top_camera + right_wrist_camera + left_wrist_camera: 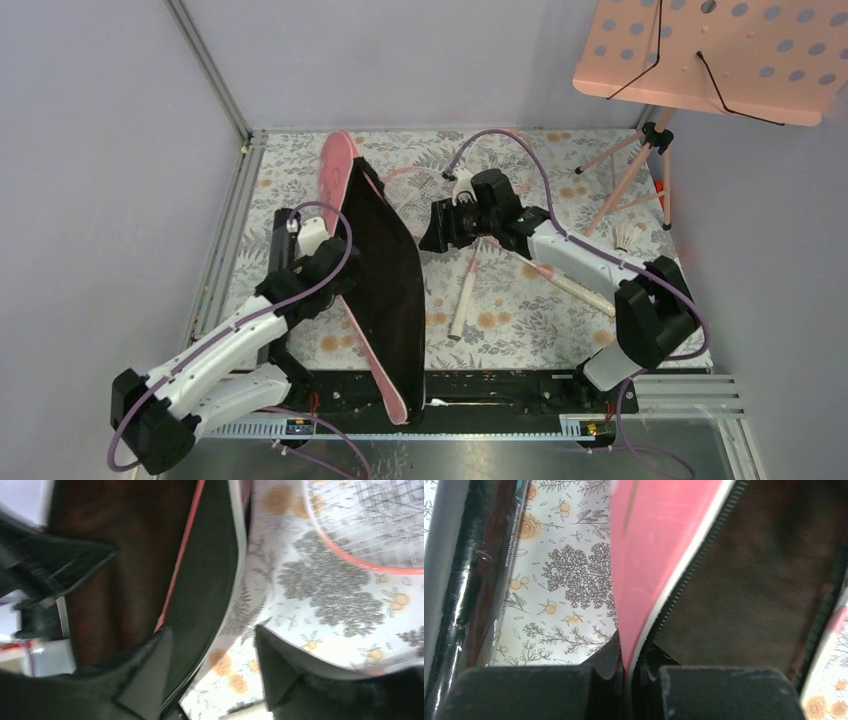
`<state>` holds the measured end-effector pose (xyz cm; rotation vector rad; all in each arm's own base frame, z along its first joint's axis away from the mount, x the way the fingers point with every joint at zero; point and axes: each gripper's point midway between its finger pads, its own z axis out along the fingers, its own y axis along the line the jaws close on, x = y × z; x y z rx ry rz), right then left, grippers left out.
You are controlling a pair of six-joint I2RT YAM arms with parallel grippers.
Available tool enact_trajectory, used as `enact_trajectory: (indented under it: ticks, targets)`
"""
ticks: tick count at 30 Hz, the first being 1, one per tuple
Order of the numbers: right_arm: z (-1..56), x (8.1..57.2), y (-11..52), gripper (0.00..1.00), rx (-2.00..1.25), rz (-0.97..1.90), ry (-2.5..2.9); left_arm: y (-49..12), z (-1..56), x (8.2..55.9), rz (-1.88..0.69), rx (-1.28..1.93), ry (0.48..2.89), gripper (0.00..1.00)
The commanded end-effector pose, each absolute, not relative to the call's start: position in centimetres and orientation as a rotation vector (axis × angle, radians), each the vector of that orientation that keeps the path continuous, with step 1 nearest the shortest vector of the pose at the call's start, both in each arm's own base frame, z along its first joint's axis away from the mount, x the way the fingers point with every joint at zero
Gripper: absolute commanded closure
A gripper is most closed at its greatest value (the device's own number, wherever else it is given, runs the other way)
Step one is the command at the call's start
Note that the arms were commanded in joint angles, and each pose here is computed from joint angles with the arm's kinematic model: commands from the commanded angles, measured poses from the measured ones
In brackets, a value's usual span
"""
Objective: Pack up the badminton gear
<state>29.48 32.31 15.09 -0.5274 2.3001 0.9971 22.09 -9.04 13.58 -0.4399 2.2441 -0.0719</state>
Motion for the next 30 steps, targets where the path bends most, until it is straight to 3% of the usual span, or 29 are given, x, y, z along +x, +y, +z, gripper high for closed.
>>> enact_trajectory:
  ticks: [1,2,4,7,11,20,30]
  targets:
    - [21.5,26.7,32.9,0.22,-0.698,1.204,2.013,-10.3,16.9,25.5,-0.118,-0.468,2.146,1.0]
    - [21.7,26.6,32.4,0.06,-0.685,1.202,1.978,-10.5,16.8,25.8,-0.122,-0.464,2.15,1.0]
    - [21.8,27.1,30.5,0.01,-0.619,1.164,1.937,-10.6,17.0,26.3,-0.129,-0.462,2.147,1.0]
    - [20.0,29.0,26.5,0.0,-0.486,0.947,1.981,-10.2,17.7,26.9,-0.129,-0.439,2.117,1.0]
    - [16.1,29.7,21.6,0.0,-0.575,0.625,2.143,-10.5,18.7,27.8,-0.183,-0.343,2.072,1.0]
    - [10.1,31.7,14.4,0.01,-1.193,0.02,2.256,-10.8,18.1,29.1,-0.233,-0.332,2.111,1.0]
    - [5.6,33.3,10.7,0.05,-1.264,-0.02,2.484,-11.2,17.0,29.3,-0.261,-0.32,2.147,1.0]
